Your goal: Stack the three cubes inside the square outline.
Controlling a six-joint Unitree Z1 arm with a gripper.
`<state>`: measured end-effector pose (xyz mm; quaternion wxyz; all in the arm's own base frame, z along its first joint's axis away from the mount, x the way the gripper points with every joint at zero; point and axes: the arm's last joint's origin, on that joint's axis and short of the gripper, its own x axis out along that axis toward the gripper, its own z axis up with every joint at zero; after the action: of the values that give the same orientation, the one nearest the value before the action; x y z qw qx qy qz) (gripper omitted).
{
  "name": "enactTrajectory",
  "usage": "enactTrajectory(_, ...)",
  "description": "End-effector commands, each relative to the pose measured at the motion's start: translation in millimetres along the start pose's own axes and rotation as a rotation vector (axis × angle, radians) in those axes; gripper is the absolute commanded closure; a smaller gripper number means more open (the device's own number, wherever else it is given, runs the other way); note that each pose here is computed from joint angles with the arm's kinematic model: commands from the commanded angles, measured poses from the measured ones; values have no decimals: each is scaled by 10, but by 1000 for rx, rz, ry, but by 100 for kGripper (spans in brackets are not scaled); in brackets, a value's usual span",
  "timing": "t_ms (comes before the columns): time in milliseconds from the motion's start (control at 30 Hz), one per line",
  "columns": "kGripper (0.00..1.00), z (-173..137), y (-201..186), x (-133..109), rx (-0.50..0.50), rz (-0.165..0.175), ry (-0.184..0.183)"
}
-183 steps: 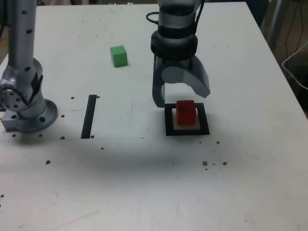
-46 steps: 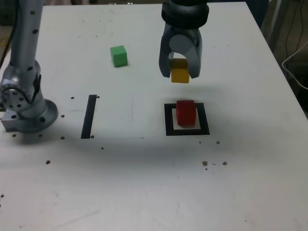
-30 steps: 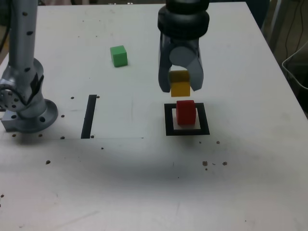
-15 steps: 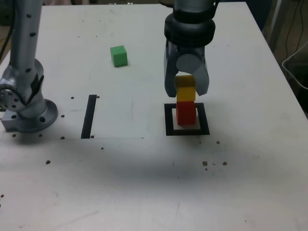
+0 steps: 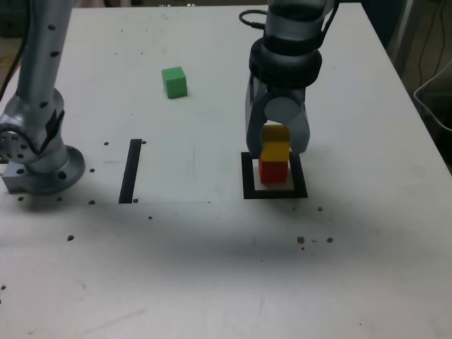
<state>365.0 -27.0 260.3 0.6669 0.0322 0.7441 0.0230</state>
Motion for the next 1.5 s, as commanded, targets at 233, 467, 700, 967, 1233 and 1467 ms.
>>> enactTrajectory(233, 74, -13, -4, 30, 1, 3, 12)
enactTrajectory(467, 13, -48, 1, -13, 1, 1, 2)
enactTrajectory(700, 1, -92, 10, -73, 7, 3, -14)
enactTrajectory(967, 1, -193, 28, -190, 13, 8, -37)
enactTrajectory(1233, 1, -509, 164, -390, 7, 1, -73)
enactTrajectory(1467, 1, -725, 448, -417, 10, -23, -69)
